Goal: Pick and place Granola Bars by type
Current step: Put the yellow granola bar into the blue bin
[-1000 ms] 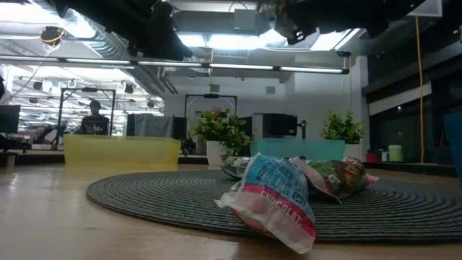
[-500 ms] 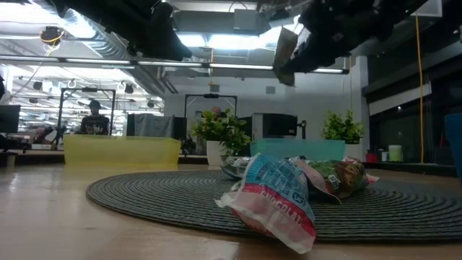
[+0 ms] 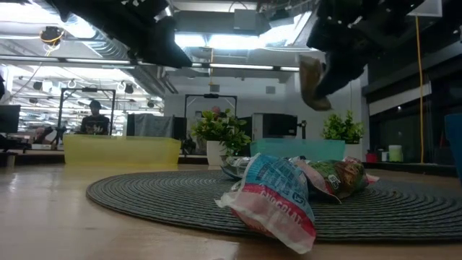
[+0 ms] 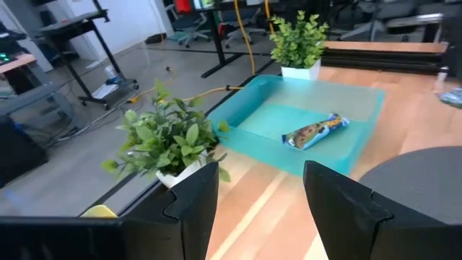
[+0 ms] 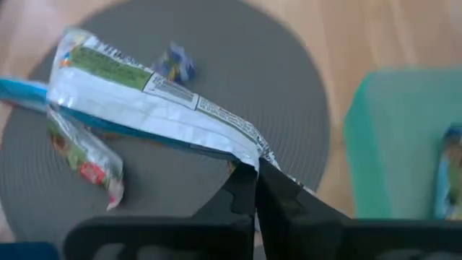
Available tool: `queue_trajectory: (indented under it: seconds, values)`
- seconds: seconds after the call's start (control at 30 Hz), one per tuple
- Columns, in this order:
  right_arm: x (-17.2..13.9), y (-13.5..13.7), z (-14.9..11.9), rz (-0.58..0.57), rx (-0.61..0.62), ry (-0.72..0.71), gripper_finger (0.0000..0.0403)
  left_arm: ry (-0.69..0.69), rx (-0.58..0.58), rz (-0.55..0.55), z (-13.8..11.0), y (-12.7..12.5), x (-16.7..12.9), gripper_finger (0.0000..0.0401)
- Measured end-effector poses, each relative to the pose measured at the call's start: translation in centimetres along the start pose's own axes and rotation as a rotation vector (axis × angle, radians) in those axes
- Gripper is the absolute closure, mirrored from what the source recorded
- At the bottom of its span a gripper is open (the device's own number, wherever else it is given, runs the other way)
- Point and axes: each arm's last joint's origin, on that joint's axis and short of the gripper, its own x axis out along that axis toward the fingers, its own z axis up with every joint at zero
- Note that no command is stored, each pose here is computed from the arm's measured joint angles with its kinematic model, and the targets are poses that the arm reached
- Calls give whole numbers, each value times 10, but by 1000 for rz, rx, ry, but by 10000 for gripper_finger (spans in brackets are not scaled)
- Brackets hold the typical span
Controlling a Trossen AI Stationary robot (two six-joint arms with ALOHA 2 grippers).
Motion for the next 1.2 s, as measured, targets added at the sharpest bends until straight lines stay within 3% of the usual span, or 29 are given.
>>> queue_trajectory:
  seconds: [0.17, 0.53, 0.77, 0.97, 1.2]
  values:
    - [3, 26, -10, -34, 66, 114, 399, 5, 18, 11, -1, -1, 2, 205]
    - [1, 101, -27, 87, 188, 223, 399, 2, 14, 11, -1, -1, 2, 203]
    - [-31, 140, -16, -20, 171, 183, 397, -3, -13, 10, 0, -1, 2, 206]
    - [-51, 173, -16, 61, 207, 159, 397, -33, -13, -4, 4, -2, 1, 204]
    - [-48, 210, -42, 135, 235, 313, 396, -47, -8, -4, 5, -2, 1, 207]
